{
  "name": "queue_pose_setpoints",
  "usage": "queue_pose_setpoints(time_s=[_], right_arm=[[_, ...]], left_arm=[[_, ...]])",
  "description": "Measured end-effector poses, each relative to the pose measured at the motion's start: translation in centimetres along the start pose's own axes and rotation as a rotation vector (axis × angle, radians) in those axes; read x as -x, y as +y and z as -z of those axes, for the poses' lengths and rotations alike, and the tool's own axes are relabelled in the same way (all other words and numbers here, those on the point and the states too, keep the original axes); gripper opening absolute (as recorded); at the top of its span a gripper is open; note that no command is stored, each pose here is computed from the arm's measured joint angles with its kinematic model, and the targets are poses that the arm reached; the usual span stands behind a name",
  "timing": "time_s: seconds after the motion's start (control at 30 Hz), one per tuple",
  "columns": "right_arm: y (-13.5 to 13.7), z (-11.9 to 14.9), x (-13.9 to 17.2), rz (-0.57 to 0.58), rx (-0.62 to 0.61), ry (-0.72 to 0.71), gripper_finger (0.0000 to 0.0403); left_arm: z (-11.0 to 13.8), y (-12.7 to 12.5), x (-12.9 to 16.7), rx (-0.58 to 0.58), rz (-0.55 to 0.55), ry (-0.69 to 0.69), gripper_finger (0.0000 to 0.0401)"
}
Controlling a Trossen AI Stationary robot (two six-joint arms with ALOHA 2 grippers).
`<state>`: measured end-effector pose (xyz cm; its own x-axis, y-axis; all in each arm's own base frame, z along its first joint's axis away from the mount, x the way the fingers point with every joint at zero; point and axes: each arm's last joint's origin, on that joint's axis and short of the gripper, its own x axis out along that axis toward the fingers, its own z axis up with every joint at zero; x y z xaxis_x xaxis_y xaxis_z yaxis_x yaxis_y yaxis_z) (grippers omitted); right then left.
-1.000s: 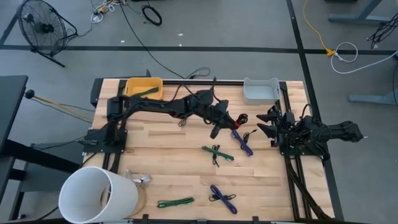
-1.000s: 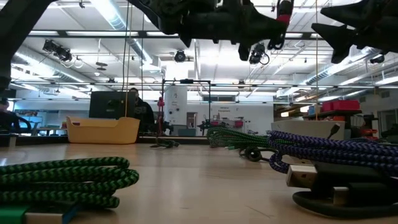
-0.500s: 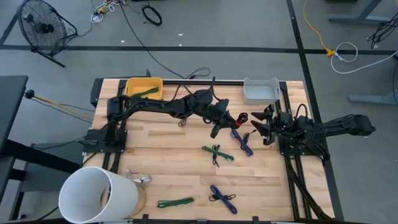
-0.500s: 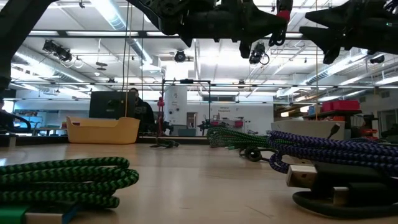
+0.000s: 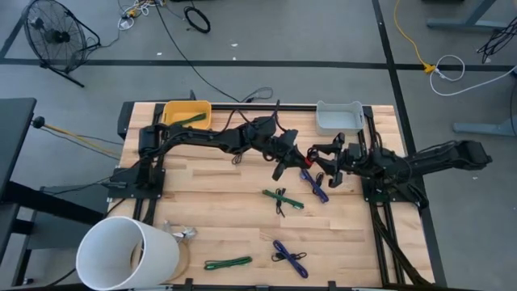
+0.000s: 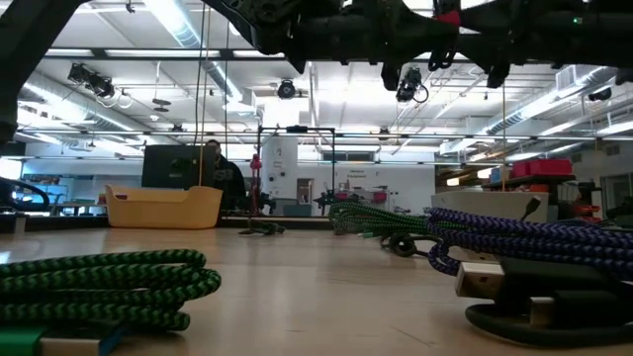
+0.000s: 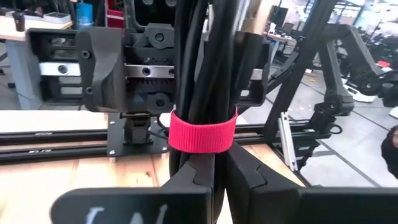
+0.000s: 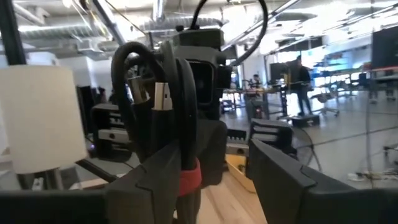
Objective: Pick & Place USB Port
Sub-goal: Put the black charger cable into the gray bin
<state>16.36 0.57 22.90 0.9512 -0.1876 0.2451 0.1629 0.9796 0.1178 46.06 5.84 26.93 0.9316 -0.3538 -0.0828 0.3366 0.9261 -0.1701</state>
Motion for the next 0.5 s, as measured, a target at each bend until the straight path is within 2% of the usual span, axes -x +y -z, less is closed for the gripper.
queue_pose_setpoints(time_s=[0.2,0.3,0.37,0.47,0.5], right_arm=[[0.20,-0.17,-0.52,-0.017,0.009,0.003,0.0191],[0.29,-0.20,-0.53,-0.045,0.009,0.003,0.0172],[0.32,-0.18,-0.53,-0.053,0.014,0.006,0.0132],[0.31,-0.11,-0.53,-0.051,0.049,0.012,0.0032],[0.31,-0.13,-0.54,-0.051,0.059,0.011,0.0019]], left_arm=[[-0.04,-0.05,0.05,0.000,0.024,0.003,0.0016],[-0.03,-0.10,0.02,0.000,0.024,0.003,0.0016],[-0.01,-0.09,0.02,0.001,0.019,0.004,0.0016],[0.05,0.07,0.04,0.002,0.004,0.006,0.0016],[0.07,0.08,0.04,0.002,0.004,0.007,0.0016]])
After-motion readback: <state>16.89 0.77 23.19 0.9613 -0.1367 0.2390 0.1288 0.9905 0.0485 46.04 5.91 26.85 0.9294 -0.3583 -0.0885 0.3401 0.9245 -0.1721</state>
